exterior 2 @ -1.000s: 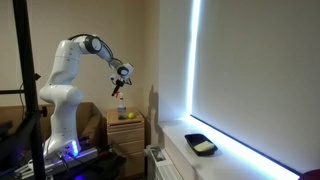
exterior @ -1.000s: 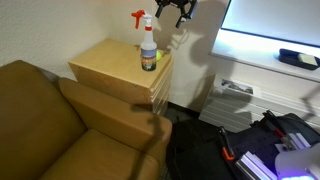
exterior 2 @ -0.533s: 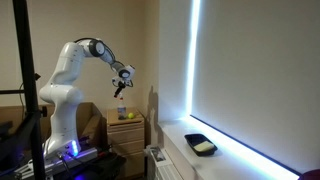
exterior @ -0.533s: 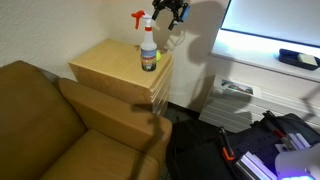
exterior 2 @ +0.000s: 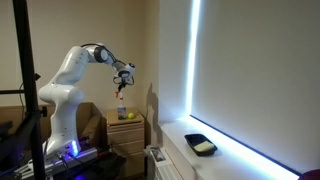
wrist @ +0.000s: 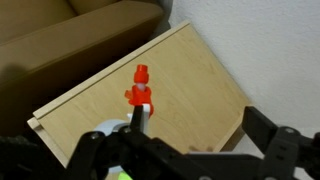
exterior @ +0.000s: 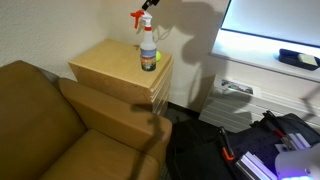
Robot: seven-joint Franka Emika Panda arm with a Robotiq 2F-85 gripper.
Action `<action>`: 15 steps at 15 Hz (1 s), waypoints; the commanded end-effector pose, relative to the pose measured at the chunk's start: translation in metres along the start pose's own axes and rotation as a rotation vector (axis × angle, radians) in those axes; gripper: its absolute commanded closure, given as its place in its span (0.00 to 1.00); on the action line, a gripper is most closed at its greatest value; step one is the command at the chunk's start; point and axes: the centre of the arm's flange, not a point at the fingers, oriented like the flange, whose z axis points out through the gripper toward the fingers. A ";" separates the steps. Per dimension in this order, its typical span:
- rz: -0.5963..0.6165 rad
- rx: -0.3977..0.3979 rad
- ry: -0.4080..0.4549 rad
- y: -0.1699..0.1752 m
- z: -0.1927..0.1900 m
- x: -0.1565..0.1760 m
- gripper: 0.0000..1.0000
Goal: Pick up the spray bottle from the nightstand and place it on the windowsill
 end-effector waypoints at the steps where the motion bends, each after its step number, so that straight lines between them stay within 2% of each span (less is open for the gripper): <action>1: 0.014 0.009 0.005 -0.003 0.003 -0.001 0.00; 4: 0.038 0.002 0.008 0.001 0.003 0.006 0.00; 6: 0.043 0.029 0.012 0.026 -0.032 0.023 0.00; 7: 0.045 0.059 0.002 0.036 -0.062 0.027 0.00; 8: 0.049 0.071 -0.005 0.032 -0.072 0.029 0.00; 12: 0.125 0.056 -0.088 0.051 -0.130 0.044 0.00; 13: 0.106 0.063 -0.048 0.021 -0.107 0.041 0.00; 15: 0.123 0.067 -0.066 0.031 -0.129 0.044 0.00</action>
